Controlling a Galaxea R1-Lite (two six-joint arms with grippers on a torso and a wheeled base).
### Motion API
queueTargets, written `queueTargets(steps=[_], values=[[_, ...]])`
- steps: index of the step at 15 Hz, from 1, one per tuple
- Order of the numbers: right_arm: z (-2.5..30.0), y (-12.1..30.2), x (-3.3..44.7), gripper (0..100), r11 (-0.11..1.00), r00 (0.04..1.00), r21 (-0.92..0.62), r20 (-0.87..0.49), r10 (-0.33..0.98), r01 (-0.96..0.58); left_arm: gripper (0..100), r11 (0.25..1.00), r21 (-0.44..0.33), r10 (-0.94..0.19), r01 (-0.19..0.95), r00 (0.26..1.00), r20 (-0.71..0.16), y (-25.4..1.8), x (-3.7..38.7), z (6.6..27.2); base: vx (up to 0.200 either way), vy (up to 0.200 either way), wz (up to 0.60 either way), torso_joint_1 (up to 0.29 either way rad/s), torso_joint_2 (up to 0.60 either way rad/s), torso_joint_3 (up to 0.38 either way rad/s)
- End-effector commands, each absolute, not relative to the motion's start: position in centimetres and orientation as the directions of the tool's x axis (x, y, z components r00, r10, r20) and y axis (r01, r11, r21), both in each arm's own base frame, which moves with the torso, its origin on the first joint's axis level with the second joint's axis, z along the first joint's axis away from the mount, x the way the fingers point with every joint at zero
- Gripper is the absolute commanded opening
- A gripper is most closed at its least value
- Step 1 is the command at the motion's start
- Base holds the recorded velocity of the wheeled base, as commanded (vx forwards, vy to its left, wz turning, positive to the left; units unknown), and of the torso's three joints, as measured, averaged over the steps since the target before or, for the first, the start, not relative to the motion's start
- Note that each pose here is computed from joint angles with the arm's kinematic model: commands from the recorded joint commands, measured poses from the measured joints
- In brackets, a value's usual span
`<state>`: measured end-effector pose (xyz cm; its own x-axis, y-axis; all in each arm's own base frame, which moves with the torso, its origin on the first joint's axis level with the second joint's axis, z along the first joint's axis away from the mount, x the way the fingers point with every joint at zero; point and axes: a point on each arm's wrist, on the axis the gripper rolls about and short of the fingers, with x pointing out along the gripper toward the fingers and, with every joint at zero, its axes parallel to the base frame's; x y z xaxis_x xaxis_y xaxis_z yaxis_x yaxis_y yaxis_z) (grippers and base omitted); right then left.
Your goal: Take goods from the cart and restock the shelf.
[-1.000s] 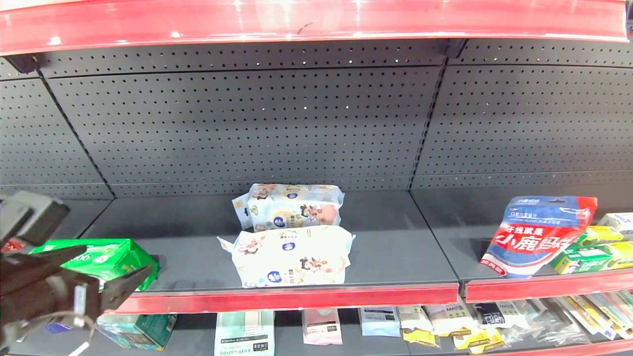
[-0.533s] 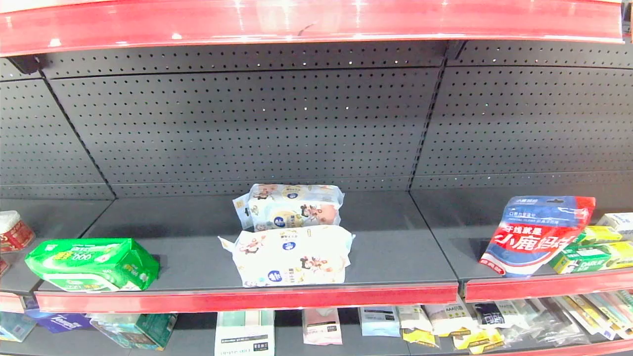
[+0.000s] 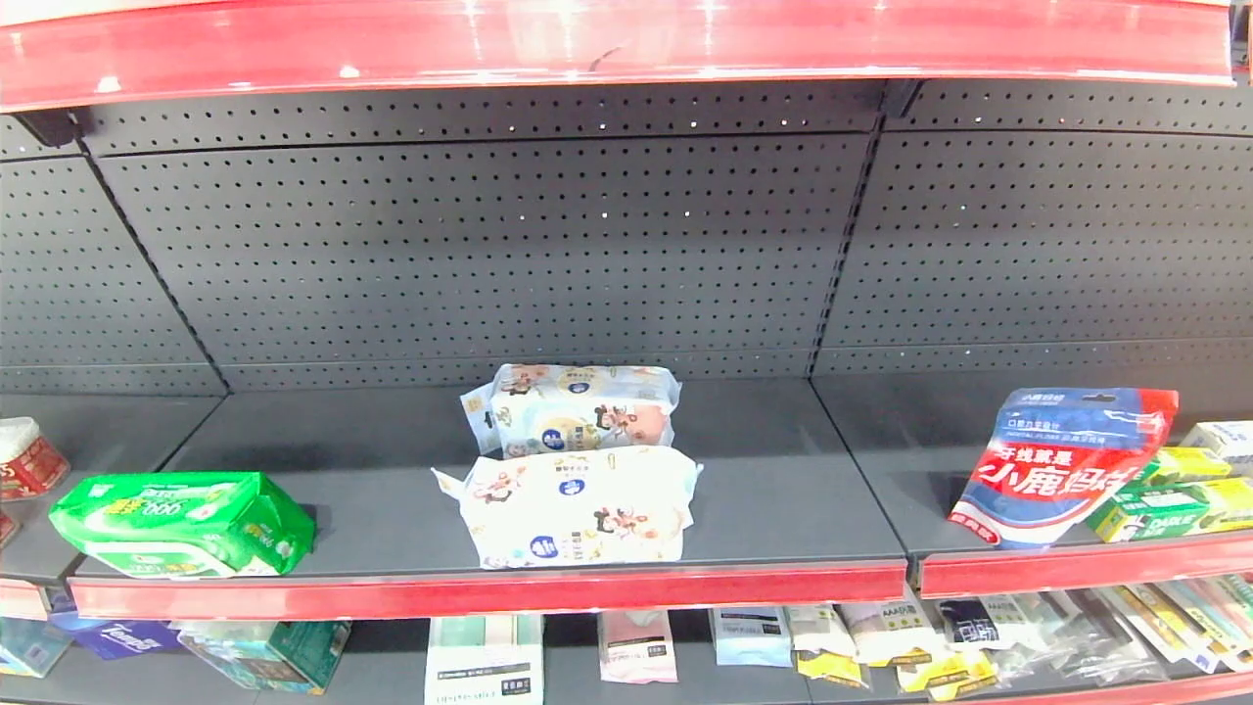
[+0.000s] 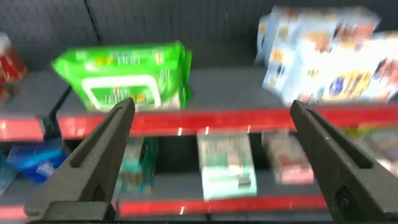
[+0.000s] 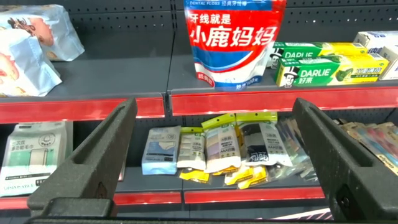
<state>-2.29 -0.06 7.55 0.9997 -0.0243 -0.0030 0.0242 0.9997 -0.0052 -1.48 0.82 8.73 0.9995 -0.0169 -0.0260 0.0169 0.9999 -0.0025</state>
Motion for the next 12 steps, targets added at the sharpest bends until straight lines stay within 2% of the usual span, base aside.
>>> queueTargets(steps=[1,5,9,12], values=[[7.55,-0.06,-2.28,100,1.0,1.0,-0.006,-0.005,-0.023,0.023,100,1.0,0.003,-0.017,0.017,0.999,-0.042,0.81,-1.42,8.27,0.0,0.0,0.0,0.0,0.0,0.0],[7.55,-0.06,-2.28,100,1.0,1.0,-0.006,-0.005,-0.021,0.021,100,1.0,0.019,-0.007,0.008,0.999,-0.042,0.83,-1.42,8.27,0.0,0.0,0.6,0.002,0.0,0.002],[7.55,-0.06,-2.28,100,1.0,1.0,-0.008,-0.005,-0.021,0.021,100,0.999,0.029,-0.014,0.015,0.999,-0.042,0.82,-1.42,8.27,0.0,0.0,0.0,0.0,0.0,0.0],[7.55,-0.06,-2.28,100,1.0,1.0,-0.008,-0.005,-0.023,0.023,100,0.998,0.067,-0.015,0.018,0.999,-0.04,0.81,-1.42,8.28,0.0,0.0,0.0,0.0,0.0,0.0]])
